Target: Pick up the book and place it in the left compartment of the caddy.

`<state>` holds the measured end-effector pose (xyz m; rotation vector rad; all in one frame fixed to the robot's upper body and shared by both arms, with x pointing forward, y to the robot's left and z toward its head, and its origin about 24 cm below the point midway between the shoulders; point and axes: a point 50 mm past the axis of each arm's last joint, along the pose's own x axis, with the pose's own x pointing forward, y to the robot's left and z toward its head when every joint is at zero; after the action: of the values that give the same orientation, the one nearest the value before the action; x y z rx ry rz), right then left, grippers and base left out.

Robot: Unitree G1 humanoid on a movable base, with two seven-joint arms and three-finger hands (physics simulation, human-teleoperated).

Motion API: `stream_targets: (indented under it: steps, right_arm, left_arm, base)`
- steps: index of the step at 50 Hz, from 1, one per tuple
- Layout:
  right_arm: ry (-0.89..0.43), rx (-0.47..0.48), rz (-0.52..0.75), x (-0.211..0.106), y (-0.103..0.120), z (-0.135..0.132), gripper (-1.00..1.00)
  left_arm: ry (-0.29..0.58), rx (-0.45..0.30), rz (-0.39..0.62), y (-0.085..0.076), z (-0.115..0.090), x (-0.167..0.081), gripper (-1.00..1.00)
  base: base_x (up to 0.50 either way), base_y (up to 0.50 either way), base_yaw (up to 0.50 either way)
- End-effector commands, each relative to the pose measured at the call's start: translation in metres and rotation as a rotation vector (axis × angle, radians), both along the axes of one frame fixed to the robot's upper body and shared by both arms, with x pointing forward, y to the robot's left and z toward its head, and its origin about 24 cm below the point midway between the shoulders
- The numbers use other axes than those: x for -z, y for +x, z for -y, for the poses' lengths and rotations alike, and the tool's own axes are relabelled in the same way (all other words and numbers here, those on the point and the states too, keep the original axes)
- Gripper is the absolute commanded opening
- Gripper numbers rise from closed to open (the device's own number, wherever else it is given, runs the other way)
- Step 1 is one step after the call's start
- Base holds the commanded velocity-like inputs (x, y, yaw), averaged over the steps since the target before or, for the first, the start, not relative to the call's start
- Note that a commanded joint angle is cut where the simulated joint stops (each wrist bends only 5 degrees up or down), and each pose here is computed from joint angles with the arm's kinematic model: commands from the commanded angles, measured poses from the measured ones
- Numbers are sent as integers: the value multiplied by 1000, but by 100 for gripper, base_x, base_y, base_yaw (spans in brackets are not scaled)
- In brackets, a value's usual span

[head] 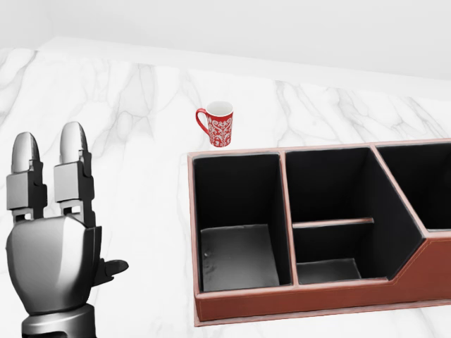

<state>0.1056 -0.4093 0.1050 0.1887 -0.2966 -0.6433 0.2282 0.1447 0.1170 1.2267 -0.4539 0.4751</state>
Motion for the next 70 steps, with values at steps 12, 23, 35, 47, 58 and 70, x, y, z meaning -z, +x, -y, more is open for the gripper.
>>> stream_targets:
  steps: [12,23,35,47,58,70]
  right_arm:
    - [-5,6,-16,1,-1,0,100]
    - [-31,18,-30,3,-1,-1,100]
    - [-31,18,-30,3,-1,-1,100]
    - [-31,18,-30,3,-1,-1,100]
    - [-46,15,-21,3,-1,-1,100]
    - [-65,-5,-30,5,-1,-3,100]
  left_arm:
    - [261,-65,-9,5,0,-1,100]
    - [257,-51,-22,1,5,4,100]
    - [257,-49,-22,1,5,4,100]
    - [257,-49,-22,1,5,4,100]
    - [239,-61,-66,1,-2,8,100]
    - [238,-75,-130,1,-9,10,100]
  base:
    - [0,0,0]
    - [0,0,0]
    - [0,0,0]
    - [0,0,0]
    - [0,0,0]
    - [0,0,0]
